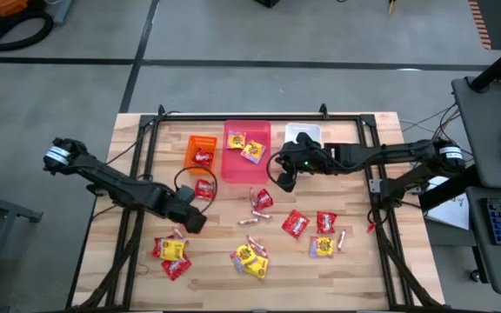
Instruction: Organize candy in baskets
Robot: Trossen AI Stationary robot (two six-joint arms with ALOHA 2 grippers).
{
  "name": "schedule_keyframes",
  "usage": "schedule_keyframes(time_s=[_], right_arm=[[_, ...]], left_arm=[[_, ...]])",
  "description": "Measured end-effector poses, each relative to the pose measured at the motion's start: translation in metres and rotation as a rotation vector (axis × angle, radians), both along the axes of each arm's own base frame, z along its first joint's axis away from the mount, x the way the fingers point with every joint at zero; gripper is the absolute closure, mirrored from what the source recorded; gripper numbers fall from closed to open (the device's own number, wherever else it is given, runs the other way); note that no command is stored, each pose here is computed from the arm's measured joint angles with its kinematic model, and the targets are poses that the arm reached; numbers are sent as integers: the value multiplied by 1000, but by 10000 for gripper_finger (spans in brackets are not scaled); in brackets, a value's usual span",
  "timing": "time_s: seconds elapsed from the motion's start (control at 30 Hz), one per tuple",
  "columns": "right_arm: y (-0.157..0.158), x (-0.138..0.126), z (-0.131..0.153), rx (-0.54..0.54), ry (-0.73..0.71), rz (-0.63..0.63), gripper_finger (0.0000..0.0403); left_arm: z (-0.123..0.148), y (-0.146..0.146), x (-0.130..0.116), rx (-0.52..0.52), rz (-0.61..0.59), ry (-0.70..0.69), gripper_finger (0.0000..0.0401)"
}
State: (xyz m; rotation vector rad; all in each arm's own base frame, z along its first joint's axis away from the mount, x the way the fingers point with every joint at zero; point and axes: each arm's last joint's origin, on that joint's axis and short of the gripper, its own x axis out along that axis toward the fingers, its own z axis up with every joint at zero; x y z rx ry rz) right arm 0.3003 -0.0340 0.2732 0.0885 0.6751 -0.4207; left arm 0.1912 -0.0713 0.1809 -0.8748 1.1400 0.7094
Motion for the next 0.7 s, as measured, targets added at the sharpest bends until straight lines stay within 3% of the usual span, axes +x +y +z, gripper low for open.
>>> schedule_keyframes(time_s=[0.7], right_arm=[[-1, 10, 8, -117, -74, 86, 394]], left_arm=[[-35, -12, 31, 110, 14, 218, 267]])
